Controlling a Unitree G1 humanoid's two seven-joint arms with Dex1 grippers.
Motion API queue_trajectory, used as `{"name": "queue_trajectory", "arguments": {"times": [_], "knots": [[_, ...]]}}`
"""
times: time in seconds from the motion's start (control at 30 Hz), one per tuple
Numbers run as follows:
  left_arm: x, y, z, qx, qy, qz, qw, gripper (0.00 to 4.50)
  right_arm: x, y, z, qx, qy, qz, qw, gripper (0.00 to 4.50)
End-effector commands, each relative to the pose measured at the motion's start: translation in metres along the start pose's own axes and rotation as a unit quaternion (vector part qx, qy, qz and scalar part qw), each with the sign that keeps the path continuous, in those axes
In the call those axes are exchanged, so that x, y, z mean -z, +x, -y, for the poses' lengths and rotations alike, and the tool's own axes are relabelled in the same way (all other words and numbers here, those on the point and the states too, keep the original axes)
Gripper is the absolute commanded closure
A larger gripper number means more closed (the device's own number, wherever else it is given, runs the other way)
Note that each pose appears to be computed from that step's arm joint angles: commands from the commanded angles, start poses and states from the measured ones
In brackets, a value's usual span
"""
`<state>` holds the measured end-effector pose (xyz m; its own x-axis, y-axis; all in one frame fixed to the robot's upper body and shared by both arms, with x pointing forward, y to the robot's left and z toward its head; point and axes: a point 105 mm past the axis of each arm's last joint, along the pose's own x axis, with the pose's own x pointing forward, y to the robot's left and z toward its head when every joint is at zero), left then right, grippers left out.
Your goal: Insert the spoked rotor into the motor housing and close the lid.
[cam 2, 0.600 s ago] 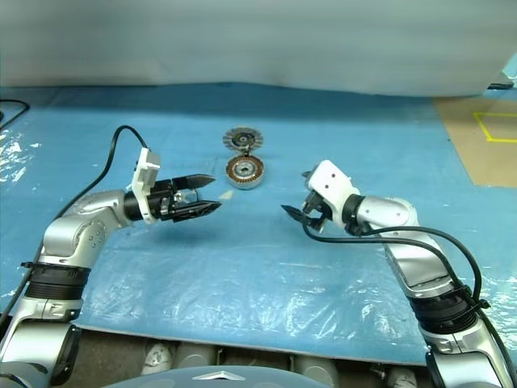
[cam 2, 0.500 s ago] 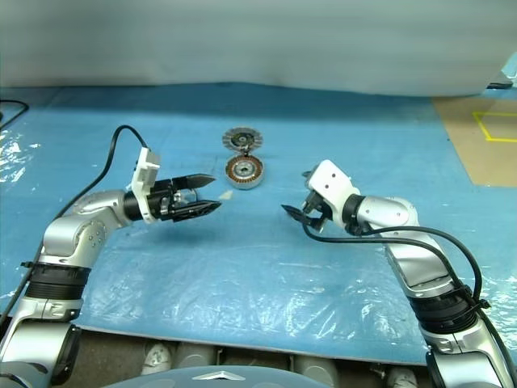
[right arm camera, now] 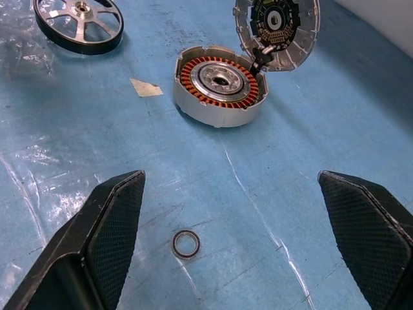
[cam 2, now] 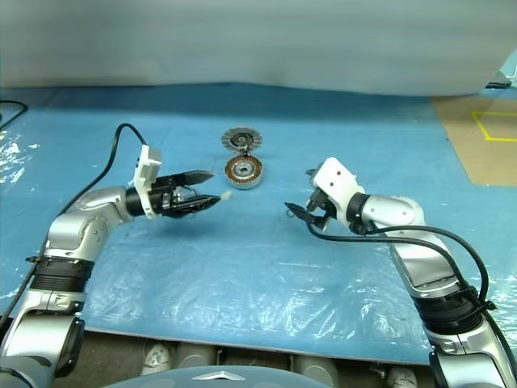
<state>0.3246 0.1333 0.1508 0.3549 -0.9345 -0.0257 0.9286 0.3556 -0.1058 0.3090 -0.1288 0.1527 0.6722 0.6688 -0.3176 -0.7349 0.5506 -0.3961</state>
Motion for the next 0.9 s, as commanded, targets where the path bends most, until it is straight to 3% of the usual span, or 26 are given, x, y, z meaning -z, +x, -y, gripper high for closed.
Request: {"name": "queue_trajectory", "arguments": {"times": [0.03, 0.33, 0.53, 0.9], "knots": [[-0.012, 0.004, 0.003, 0.018, 0.030, 0.009, 0.999, 0.00, -0.017, -0.005, 0.002, 0.000, -0.017, 0.026, 1.000, 0.03], [-0.013, 0.003, 0.003, 0.014, 0.037, 0.013, 0.999, 0.00, -0.015, 0.003, 0.000, -0.010, -0.028, 0.022, 0.999, 0.03], [-0.009, 0.000, 0.005, 0.002, 0.033, 0.014, 0.999, 0.00, -0.029, 0.010, 0.006, -0.027, -0.042, 0.037, 0.998, 0.03], [-0.001, -0.018, -0.002, -0.053, 0.033, 0.012, 0.998, 0.00, -0.061, 0.082, 0.003, -0.130, -0.150, 0.045, 0.979, 0.03]]}}
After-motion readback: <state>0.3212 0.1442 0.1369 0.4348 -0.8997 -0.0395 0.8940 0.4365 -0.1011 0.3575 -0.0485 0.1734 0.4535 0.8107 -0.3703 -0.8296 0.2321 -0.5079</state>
